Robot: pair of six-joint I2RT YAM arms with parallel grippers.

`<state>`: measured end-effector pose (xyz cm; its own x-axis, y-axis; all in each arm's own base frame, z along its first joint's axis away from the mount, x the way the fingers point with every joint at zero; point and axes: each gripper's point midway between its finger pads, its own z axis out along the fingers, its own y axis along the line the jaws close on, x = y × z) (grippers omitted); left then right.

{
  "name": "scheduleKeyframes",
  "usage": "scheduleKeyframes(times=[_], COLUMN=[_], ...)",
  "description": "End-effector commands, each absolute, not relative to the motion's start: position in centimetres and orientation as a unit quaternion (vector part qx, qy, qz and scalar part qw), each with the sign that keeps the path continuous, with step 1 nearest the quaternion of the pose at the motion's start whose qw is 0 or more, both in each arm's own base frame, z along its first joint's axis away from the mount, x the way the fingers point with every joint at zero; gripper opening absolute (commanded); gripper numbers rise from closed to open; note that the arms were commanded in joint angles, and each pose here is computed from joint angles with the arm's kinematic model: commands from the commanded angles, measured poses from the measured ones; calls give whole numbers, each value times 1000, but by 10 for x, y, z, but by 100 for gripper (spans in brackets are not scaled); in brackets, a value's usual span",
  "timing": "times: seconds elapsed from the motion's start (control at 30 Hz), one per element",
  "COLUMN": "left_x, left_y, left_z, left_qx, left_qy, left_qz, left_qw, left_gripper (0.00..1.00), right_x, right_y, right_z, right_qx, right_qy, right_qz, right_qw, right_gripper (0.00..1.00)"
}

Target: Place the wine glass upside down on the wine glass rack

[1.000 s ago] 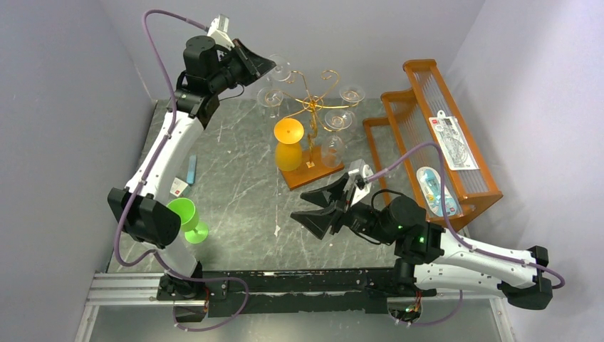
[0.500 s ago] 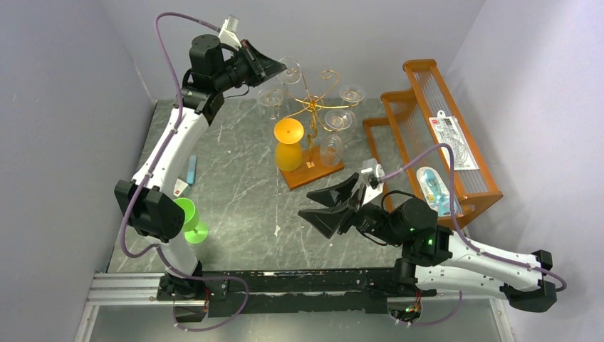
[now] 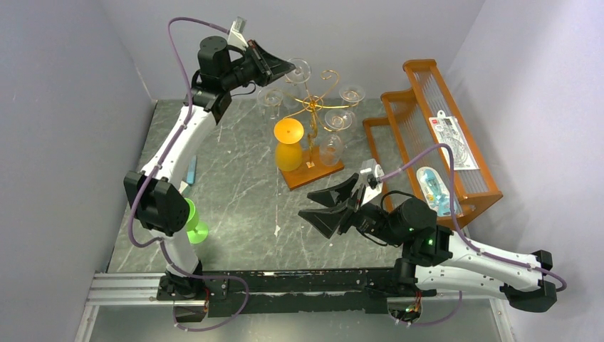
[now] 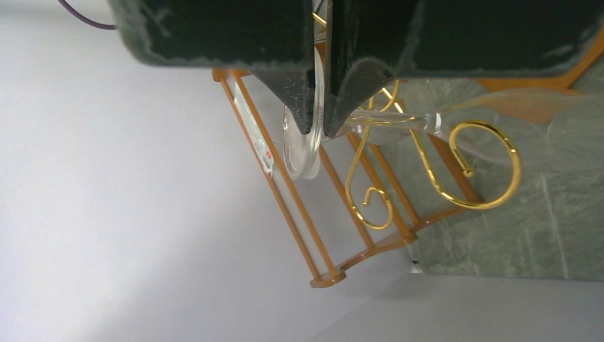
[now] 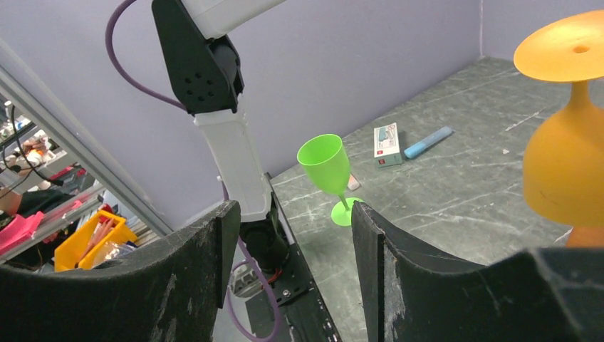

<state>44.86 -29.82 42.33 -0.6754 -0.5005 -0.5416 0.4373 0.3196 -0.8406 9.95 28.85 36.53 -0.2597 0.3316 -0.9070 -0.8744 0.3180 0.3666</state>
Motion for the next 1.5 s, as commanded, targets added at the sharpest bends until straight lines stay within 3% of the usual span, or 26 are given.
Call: scheduleKeyframes(times=[0.0,0.57,0.97,1.47], left_x=[440,479,503,504], left_y=[-304,-303,-273,-248], left_z=[451,448,415,393], left_qx=[5,1,-64,-60], left_qy=[669,663,698,742], left_qz=[-615,-583,-540,-495], left_qw=[418,470,465,448], left_gripper=[5,5,5,6], right_x=[98,99,100,98], right_y=[284,282,284,284], right_z=[365,367,367,372], right_qx=[-228,-225,-227,-230], right_qy=[585,584,584,575], right_qz=[537,536,535,539], right_qw=[564,567,567,571], right_gripper=[62,62,62,62])
